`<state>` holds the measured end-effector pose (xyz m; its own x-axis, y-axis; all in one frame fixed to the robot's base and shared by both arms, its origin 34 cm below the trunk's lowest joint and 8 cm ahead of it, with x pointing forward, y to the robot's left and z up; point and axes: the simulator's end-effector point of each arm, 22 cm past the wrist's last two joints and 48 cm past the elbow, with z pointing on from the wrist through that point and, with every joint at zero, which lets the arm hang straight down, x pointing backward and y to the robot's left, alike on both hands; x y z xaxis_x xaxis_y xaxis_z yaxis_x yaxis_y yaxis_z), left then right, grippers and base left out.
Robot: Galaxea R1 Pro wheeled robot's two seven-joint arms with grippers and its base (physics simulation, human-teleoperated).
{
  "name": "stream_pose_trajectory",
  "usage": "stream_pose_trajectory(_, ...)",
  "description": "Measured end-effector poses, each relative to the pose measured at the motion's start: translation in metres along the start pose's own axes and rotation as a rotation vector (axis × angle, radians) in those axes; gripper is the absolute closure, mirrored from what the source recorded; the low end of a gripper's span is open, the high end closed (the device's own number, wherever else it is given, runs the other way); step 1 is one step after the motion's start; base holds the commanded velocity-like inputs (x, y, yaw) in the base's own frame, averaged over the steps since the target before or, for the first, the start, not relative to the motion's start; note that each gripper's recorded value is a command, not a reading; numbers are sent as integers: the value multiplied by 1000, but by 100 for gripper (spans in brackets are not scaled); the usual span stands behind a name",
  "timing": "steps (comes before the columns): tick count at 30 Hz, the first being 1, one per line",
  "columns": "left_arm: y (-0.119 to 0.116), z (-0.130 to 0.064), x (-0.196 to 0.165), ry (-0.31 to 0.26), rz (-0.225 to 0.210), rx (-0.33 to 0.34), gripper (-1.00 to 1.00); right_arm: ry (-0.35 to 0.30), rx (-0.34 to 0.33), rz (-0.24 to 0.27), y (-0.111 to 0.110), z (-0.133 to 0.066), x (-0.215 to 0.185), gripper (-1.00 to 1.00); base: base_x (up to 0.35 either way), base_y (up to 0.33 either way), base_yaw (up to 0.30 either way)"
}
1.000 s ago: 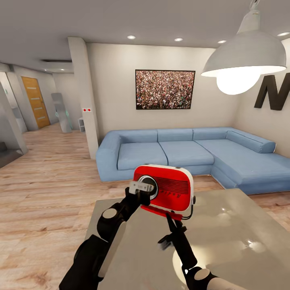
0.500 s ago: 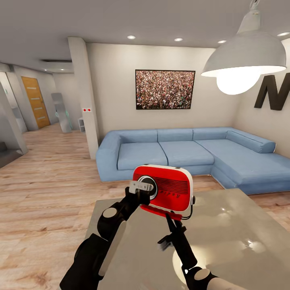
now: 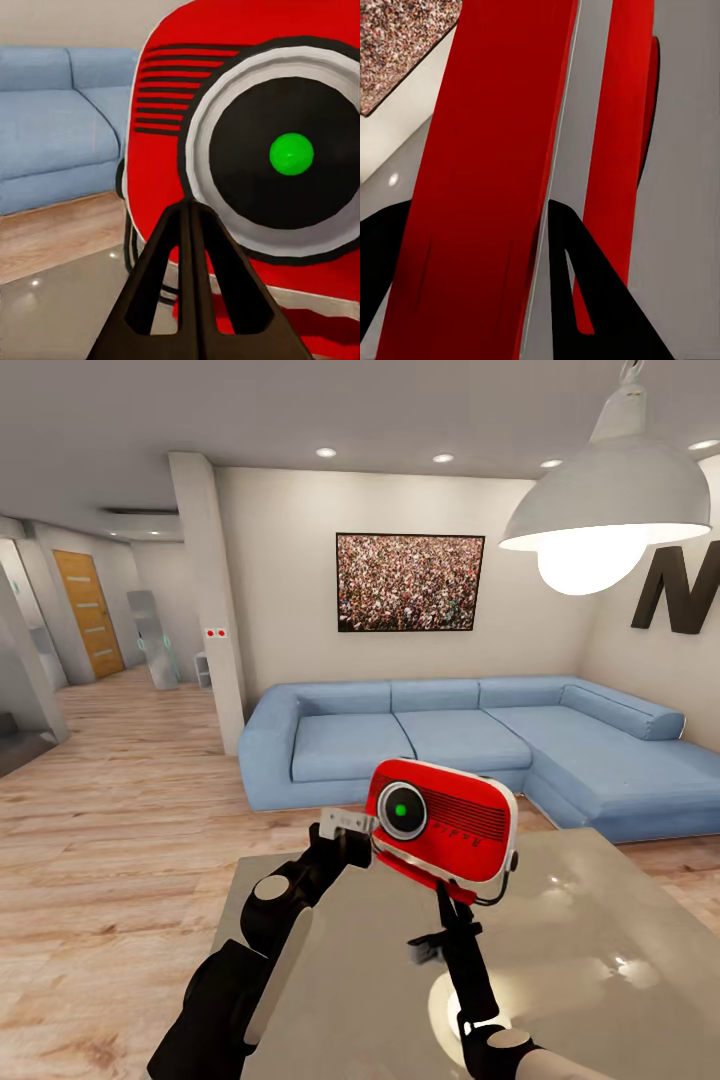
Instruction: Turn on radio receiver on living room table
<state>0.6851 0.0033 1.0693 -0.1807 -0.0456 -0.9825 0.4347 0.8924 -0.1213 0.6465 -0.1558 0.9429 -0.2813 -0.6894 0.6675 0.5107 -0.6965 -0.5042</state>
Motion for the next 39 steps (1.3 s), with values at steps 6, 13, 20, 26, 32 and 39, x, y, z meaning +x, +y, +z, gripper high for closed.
stream_pose_trajectory(6, 1, 0, 0, -1, 1, -4, 100, 8, -31, -6, 9, -1, 3, 100, 0, 0, 0)
stream_pose_trajectory(13, 19, -1, 0, 0, -2, -58, 100, 19, -123, -2, 30, -3, 6, 100, 0, 0, 0)
stream_pose_trajectory(20, 159, -20, 58, 112, -133, -439, 100, 164, -415, 177, 93, -23, 28, 100, 0, 0, 0)
stream_pose_trajectory(26, 246, -58, 134, 228, -299, -646, 100, 181, -468, 508, 113, -22, 18, 100, 0, 0, 0)
stream_pose_trajectory(32, 299, -86, 179, 267, -286, -743, 100, 306, -555, 903, 138, 7, 17, 100, 0, 0, 0)
stream_pose_trajectory(39, 321, -103, 201, 290, -302, -793, 100, 399, -767, 1342, 156, 30, -17, 100, 0, 0, 0)
